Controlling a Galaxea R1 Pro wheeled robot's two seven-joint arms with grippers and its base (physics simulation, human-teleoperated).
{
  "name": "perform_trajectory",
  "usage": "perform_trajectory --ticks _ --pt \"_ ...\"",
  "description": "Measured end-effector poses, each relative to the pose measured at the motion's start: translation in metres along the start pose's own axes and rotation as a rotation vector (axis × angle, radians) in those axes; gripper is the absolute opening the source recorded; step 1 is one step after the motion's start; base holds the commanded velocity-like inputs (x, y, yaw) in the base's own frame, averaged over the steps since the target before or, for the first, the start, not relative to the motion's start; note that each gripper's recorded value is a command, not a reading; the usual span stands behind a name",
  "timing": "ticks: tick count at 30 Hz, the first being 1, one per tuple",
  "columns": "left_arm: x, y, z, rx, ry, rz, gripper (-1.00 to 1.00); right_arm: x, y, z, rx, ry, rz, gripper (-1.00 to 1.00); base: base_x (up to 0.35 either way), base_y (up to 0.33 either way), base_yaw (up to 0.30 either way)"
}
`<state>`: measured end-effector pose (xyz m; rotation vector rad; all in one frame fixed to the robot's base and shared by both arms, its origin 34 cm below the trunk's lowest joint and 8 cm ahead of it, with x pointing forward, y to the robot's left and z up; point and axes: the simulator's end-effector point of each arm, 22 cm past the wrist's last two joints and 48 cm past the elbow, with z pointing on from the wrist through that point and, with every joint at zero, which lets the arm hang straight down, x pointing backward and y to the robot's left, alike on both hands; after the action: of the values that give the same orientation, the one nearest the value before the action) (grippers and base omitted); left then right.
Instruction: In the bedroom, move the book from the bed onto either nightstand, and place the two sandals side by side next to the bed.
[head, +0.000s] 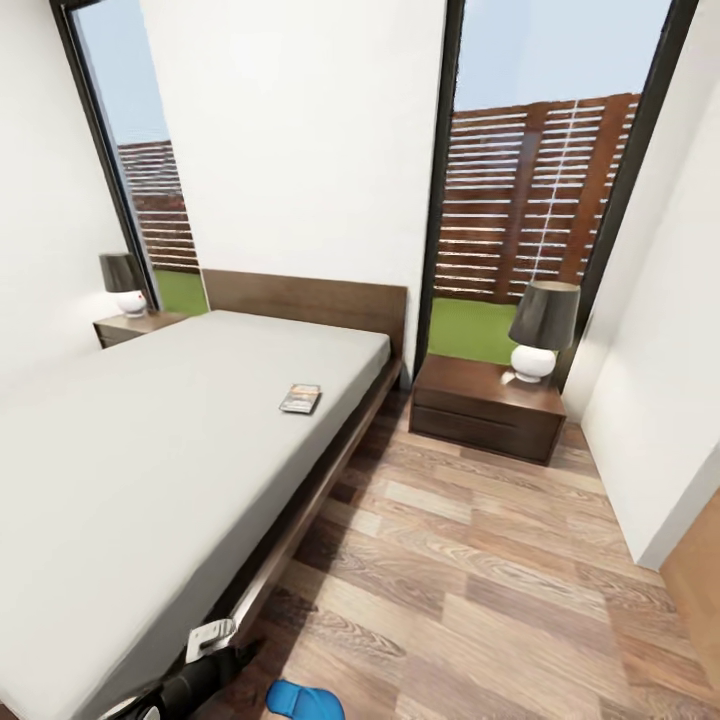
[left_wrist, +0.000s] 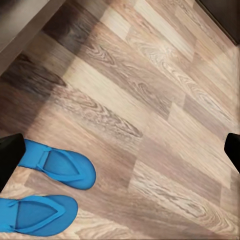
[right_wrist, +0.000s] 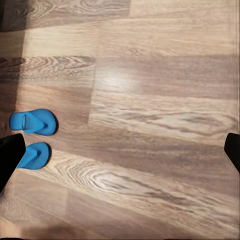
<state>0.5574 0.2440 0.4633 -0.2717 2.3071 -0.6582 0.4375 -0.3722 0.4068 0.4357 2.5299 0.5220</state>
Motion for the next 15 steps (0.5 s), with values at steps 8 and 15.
perform_trajectory --ticks 8,15 --pt "0.0001 0.0 0.0 0.0 0.0 0.0 1.0 0.0 0.0 0.0 0.0 0.0 0.0 1.0 0.0 0.0 -0.283" --pt "0.0001 0.0001 0.0 0.0 0.0 0.0 1.0 0.0 -0.0001 0.0 0.0 0.0 0.0 1.0 0.0 -0.037 -0.283"
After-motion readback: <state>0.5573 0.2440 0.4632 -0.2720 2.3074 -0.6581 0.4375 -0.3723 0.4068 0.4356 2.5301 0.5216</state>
